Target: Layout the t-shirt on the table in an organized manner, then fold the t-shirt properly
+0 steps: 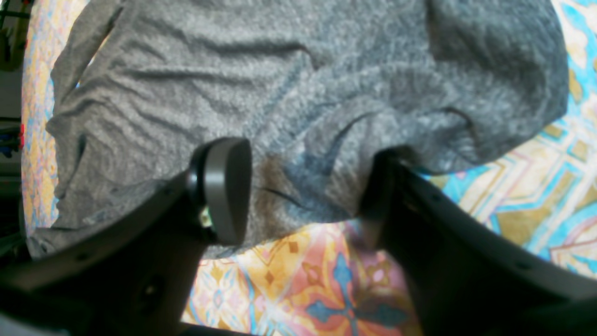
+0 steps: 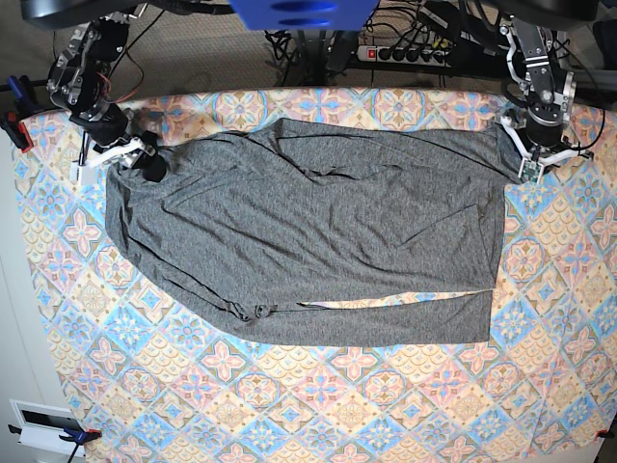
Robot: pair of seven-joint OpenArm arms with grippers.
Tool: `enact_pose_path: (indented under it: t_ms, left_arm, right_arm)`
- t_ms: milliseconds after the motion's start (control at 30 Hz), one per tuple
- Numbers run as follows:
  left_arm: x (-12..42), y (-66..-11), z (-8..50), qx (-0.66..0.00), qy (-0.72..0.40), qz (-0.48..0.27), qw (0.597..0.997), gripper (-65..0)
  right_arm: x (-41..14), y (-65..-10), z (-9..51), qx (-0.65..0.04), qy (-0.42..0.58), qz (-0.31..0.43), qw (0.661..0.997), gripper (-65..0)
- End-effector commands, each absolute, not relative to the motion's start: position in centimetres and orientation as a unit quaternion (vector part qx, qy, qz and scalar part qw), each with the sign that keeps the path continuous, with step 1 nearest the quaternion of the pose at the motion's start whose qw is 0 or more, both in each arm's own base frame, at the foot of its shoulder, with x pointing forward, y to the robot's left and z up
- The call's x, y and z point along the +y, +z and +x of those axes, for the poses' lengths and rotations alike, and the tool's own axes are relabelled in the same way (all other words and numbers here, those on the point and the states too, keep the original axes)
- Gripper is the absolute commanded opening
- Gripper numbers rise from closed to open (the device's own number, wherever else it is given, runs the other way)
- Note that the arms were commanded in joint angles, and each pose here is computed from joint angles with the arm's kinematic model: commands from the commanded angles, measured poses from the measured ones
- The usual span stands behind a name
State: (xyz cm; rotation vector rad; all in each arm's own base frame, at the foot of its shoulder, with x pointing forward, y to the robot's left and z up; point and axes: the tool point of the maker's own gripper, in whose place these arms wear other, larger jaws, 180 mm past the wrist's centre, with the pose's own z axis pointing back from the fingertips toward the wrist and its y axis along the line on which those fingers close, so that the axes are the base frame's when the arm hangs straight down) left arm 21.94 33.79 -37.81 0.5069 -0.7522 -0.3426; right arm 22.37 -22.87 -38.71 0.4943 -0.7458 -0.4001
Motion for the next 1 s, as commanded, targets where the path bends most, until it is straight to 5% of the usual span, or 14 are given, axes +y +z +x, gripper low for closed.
enact_pose_path:
  t_ms: [0,167,300,533,833,967]
  left_arm:
    - [34.1,-35.9,23.3,-0.387,-0.165,0.257,0.870,-48.8]
    - [33.3,-35.7,23.6,-0.409,-0.139,0.219,0.875,-24.0]
    - [32.1,-34.5,23.8,-0.438,-0.110,0.178,0.874,-17.7]
    - [27.6,-33.8,22.3,-0.415,-0.101,0.039,0.903,-27.0]
    - [27.1,-33.9,21.2,-0.389,-0.078,-0.028,0.918,-65.0]
    - [28.8,-33.2,21.1,-0.397,-0.060,-0.010,0.916,-61.4]
  right_arm:
    - [-23.2,-37.7,23.0,-0.377,-0.185,0.239,0.876,-30.5]
    - [-23.2,-37.7,23.0,-0.377,-0.185,0.239,0.876,-30.5]
    - [-23.1,-37.5,23.1,-0.379,-0.183,0.238,0.875,-30.5]
    - [-23.2,-37.3,23.1,-0.382,-0.182,0.237,0.875,-30.5]
    - [-24.6,-37.1,22.9,-0.386,-0.194,0.226,0.873,-30.5]
    - [-27.2,-35.3,24.4,-0.415,-0.196,0.206,0.864,-30.5]
